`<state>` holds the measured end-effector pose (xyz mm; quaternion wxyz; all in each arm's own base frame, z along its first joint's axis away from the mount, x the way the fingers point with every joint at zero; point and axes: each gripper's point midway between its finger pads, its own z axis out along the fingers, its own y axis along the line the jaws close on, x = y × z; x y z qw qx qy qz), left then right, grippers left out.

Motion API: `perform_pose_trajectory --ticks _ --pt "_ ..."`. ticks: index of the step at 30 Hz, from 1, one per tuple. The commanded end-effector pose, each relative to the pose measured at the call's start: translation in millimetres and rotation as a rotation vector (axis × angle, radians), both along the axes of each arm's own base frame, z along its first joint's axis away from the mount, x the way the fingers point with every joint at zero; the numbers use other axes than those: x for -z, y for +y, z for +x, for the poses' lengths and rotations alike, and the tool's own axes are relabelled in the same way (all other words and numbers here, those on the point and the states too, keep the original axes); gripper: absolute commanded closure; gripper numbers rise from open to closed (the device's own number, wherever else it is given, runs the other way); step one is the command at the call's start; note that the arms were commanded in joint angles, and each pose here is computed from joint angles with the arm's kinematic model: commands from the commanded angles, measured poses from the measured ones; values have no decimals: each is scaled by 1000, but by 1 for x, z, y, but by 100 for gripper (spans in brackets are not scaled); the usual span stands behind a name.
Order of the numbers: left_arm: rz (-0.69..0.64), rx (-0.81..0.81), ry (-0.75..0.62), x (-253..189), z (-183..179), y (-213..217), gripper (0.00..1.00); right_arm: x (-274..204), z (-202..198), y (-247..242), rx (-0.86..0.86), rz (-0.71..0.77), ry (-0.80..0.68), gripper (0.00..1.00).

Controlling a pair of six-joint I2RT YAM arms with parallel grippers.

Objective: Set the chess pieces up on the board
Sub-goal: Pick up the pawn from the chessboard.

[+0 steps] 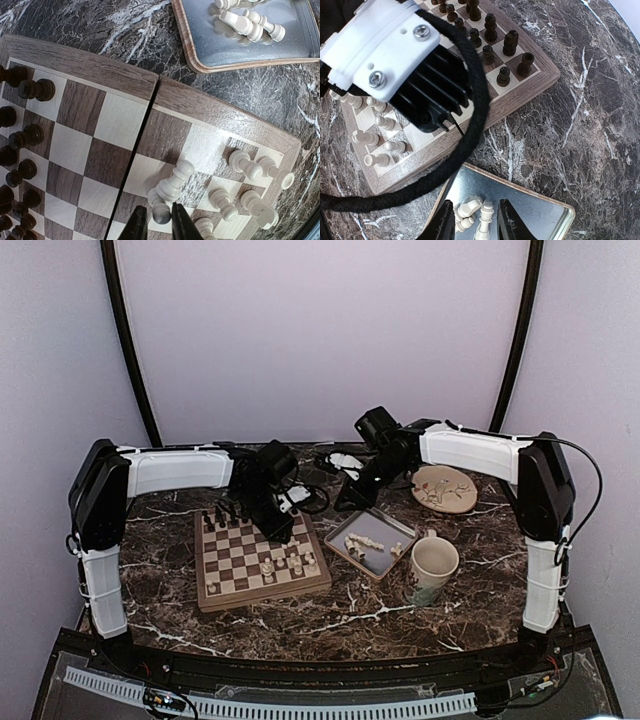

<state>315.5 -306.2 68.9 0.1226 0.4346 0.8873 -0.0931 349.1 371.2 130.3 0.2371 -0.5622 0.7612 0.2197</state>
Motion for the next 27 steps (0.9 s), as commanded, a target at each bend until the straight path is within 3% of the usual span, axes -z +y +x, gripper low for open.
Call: perform_pose_trajectory --ticks 1,13,22,27 --pt "-16 -5 0 -4 3 -5 84 -9 0 1 0 21 -15 70" --pt "3 -10 17 4 0 -2 86 -7 1 1 5 16 -10 70" --pt "24 -19 22 8 0 2 82 -7 1 1 5 15 -9 70" --pt "17 -18 30 6 -2 0 86 -6 1 1 4 11 -5 70"
